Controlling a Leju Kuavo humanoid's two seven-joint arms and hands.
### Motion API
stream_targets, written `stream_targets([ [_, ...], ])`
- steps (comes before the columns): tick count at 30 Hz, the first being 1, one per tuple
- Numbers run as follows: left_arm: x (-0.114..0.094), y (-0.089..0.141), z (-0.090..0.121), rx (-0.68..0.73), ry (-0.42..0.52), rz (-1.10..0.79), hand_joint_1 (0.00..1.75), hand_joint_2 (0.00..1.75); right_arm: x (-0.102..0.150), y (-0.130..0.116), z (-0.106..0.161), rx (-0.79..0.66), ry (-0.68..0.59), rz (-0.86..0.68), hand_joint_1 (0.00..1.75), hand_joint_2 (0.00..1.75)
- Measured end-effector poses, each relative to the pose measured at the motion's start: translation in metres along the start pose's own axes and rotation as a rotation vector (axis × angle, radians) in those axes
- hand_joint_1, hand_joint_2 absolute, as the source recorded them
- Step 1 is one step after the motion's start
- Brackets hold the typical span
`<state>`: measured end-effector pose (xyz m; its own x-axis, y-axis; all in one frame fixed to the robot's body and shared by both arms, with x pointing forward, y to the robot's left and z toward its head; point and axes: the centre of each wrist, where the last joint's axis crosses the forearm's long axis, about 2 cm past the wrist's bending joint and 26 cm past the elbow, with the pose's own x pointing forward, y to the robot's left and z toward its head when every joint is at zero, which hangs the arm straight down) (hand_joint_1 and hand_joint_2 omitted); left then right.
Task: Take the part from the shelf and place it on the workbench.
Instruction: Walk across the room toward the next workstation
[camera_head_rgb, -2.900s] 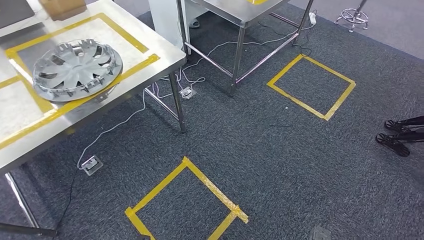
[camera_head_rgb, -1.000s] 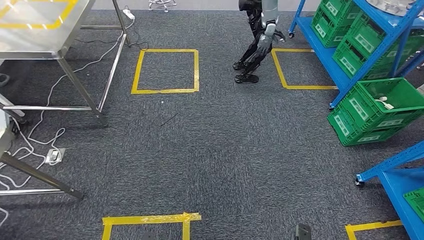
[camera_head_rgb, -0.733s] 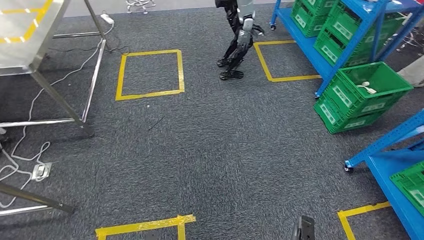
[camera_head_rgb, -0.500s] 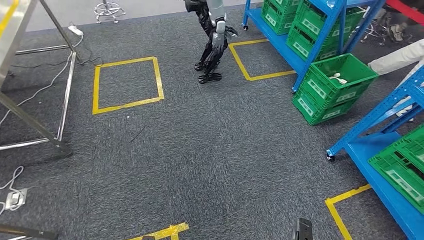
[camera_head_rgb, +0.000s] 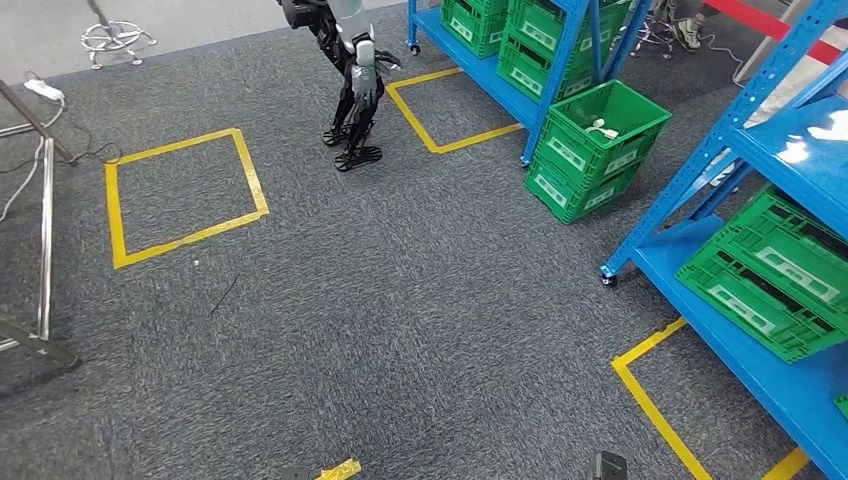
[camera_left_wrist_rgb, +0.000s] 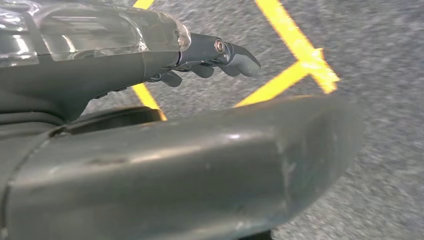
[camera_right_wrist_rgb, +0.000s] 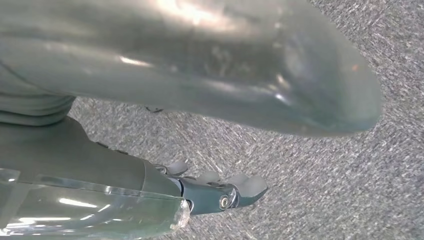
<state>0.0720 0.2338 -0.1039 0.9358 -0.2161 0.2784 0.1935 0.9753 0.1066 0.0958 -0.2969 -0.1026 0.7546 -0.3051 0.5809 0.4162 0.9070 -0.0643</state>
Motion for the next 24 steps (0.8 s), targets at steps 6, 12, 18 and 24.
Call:
stream_targets([
  [6,0.0049,-0.0052,0.0005,-0.012,-0.014,0.001,0.0,0.0,0.0023,-0.0039,-0.0016,-0.015,0.002,0.009,0.0,0.0],
  [12,0.0015,-0.0047,0.0007,-0.017,0.002,-0.001,0.0,0.0,0.007,-0.0032,-0.0035,-0.014,-0.009,0.006,0.0,0.0],
  [18,0.0007,-0.0044,0.0007,-0.016,0.005,-0.002,0.0,0.0,0.0095,-0.0025,-0.0045,-0.013,-0.014,0.006,0.0,0.0],
  [24,-0.0008,-0.0056,0.0011,-0.019,0.008,0.001,0.0,0.0,0.0092,-0.0001,-0.004,-0.01,-0.012,0.001,0.0,0.0],
])
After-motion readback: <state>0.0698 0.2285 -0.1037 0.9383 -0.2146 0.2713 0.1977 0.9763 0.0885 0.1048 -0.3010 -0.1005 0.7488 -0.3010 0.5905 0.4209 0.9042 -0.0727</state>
